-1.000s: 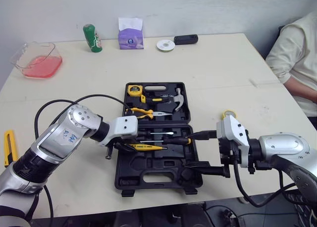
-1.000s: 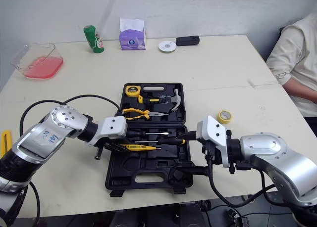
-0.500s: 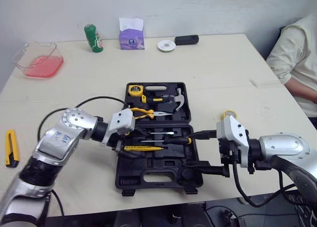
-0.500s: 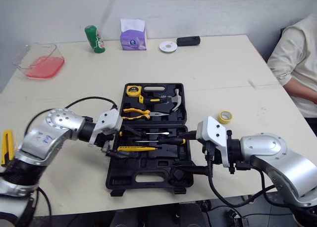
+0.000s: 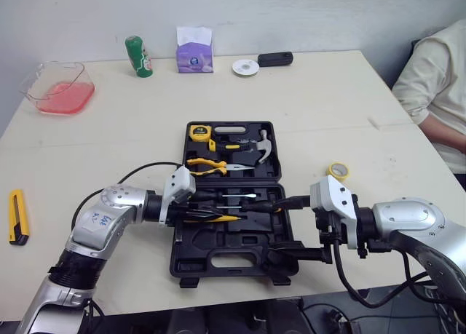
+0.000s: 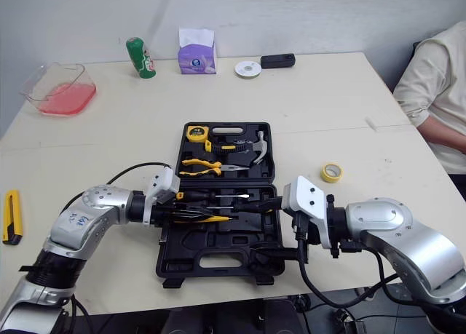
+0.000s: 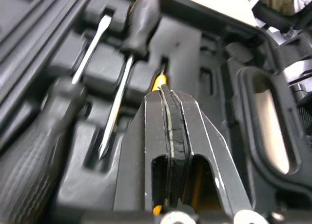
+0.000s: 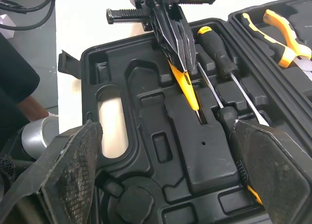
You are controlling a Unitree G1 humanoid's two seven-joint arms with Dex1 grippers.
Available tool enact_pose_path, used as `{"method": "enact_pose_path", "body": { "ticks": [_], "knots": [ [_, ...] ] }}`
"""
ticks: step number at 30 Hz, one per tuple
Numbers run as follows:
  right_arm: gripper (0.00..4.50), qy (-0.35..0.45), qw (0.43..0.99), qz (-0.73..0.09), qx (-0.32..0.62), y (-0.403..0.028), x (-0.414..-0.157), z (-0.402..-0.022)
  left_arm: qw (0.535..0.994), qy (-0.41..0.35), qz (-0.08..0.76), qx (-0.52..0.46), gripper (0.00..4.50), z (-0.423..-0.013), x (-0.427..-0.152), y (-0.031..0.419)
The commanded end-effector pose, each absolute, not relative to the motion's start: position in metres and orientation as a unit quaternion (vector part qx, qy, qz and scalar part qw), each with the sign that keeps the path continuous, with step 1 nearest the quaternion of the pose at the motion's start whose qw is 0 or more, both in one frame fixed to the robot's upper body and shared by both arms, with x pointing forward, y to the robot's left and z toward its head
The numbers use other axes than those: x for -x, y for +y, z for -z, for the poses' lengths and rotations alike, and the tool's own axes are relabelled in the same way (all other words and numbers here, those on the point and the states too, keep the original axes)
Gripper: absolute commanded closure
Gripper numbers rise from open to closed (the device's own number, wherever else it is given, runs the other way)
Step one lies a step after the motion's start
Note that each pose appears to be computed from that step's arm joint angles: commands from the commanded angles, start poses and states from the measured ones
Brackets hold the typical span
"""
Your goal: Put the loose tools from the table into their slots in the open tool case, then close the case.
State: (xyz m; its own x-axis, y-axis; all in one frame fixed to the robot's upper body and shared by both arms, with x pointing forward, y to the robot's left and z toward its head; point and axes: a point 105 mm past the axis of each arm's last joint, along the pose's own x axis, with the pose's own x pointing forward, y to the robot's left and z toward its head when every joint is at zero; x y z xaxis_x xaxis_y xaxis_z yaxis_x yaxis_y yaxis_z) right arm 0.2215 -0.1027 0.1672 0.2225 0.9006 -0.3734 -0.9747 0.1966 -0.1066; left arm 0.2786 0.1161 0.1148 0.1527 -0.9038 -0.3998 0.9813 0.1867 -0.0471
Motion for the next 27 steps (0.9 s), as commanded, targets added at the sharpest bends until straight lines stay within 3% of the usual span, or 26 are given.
{"method": "enact_pose_path", "body": {
  "ticks": [1, 15, 22, 25, 27],
  "knots": [
    [0.0, 0.097, 0.763, -0.616, 0.173, -0.102, -0.22, -0.173, 0.748, 0.187, 0.62, -0.144, 4.48, -0.105, -0.279, 0.117],
    [0.0, 0.11, 0.761, -0.611, 0.189, -0.108, -0.221, -0.168, 0.738, 0.283, 0.581, -0.192, 4.48, -0.066, -0.27, 0.134],
    [0.0, 0.103, 0.771, -0.598, 0.193, -0.114, -0.227, -0.169, 0.758, 0.221, 0.599, -0.129, 4.48, -0.099, -0.266, 0.128],
    [0.0, 0.094, 0.799, -0.566, 0.183, -0.131, -0.239, -0.177, 0.797, 0.146, 0.584, -0.043, 3.57, -0.141, -0.259, 0.14],
    [0.0, 0.091, 0.824, -0.532, 0.172, -0.151, -0.248, -0.183, 0.833, 0.12, 0.539, -0.008, 2.68, -0.158, -0.254, 0.159]
  ]
}}
